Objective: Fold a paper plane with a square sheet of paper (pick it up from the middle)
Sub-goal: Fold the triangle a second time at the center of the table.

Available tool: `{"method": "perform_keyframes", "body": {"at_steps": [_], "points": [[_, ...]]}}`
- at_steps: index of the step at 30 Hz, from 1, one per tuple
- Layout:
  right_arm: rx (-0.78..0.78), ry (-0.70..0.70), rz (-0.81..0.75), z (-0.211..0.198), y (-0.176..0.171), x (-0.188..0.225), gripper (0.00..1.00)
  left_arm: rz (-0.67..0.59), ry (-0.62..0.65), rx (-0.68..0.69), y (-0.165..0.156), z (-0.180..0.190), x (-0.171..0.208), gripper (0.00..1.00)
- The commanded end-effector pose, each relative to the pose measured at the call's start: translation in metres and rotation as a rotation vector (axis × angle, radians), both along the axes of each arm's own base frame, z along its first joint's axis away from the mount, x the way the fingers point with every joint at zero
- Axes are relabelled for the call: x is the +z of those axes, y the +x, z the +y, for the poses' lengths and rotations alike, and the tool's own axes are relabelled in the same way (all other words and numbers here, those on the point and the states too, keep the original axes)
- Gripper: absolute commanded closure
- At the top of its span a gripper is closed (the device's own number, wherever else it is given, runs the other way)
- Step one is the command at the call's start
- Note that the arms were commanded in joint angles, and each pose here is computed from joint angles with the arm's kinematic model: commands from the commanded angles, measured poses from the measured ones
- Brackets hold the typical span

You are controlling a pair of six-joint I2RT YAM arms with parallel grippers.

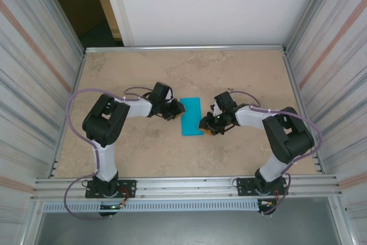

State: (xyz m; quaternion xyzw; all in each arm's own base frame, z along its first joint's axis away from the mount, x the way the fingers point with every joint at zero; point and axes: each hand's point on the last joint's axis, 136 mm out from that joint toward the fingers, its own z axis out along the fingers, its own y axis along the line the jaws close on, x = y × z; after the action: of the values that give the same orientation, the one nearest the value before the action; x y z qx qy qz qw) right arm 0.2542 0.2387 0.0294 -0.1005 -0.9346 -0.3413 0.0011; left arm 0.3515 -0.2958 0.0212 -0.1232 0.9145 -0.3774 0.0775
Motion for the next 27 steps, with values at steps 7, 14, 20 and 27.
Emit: {"method": "perform_keyframes", "body": {"at_steps": [7,14,20,27], "points": [[-0.028,0.024,-0.013,0.003,0.014,0.006,0.82,0.159,0.123,0.024,-0.029,0.024,-0.046,0.82],[-0.053,-0.027,0.01,-0.01,0.012,-0.002,0.96,-0.074,0.026,-0.136,-0.002,-0.002,0.015,0.77],[-0.022,-0.034,0.009,-0.012,0.01,0.002,1.0,-0.148,-0.038,-0.204,0.007,-0.018,0.036,0.74],[-0.007,0.003,-0.008,-0.008,0.014,0.012,1.0,-0.03,0.036,-0.193,0.004,-0.013,0.0,0.8]]}}
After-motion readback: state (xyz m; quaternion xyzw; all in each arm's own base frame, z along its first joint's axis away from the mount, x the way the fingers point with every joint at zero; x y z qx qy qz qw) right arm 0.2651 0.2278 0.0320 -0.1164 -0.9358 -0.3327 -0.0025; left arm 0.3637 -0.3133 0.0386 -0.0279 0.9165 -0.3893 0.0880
